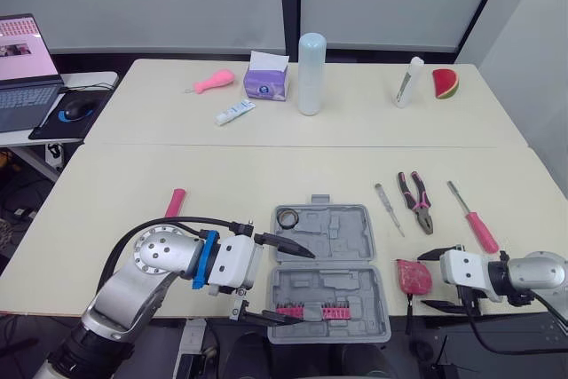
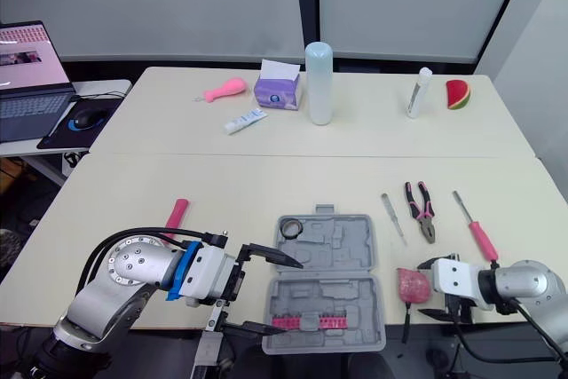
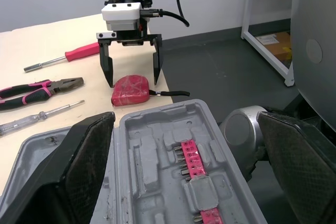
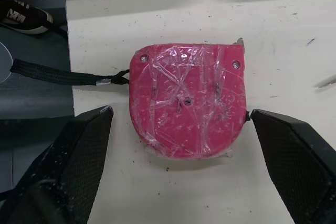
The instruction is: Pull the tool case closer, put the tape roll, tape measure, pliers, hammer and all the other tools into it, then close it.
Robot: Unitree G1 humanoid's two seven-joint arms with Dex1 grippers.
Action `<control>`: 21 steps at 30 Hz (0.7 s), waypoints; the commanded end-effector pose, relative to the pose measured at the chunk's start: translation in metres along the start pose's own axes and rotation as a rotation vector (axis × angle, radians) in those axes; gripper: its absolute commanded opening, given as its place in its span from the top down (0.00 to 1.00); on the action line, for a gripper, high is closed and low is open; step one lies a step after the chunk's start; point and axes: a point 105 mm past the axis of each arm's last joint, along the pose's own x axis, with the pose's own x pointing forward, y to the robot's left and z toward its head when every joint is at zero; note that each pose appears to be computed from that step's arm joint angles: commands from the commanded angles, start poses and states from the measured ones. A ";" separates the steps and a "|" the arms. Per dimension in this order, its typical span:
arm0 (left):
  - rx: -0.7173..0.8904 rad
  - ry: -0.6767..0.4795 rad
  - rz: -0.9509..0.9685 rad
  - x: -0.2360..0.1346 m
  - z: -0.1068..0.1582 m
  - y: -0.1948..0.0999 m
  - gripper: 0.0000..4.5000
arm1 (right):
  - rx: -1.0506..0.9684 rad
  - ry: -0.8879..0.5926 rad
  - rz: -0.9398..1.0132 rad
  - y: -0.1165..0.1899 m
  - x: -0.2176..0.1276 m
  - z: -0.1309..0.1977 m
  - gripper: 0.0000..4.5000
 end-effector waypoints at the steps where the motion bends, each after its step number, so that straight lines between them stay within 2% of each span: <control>1: 0.041 -0.024 -0.024 0.004 0.009 -0.003 0.00 | -0.013 0.001 -0.006 -0.005 0.001 0.003 0.01; 10: 0.048 -0.023 -0.025 0.004 0.009 -0.003 0.00 | -0.014 0.015 0.004 -0.007 0.004 0.002 0.01; 14: 0.048 -0.018 -0.019 0.004 0.008 -0.001 0.00 | -0.030 -0.004 -0.009 -0.009 0.007 0.007 0.26; 15: 0.047 -0.016 -0.015 0.003 0.007 -0.001 0.00 | -0.032 -0.006 -0.009 -0.009 0.007 0.008 0.29; 21: 0.036 0.001 0.011 -0.001 0.002 0.001 0.00 | -0.026 -0.007 -0.026 -0.011 0.003 0.012 0.29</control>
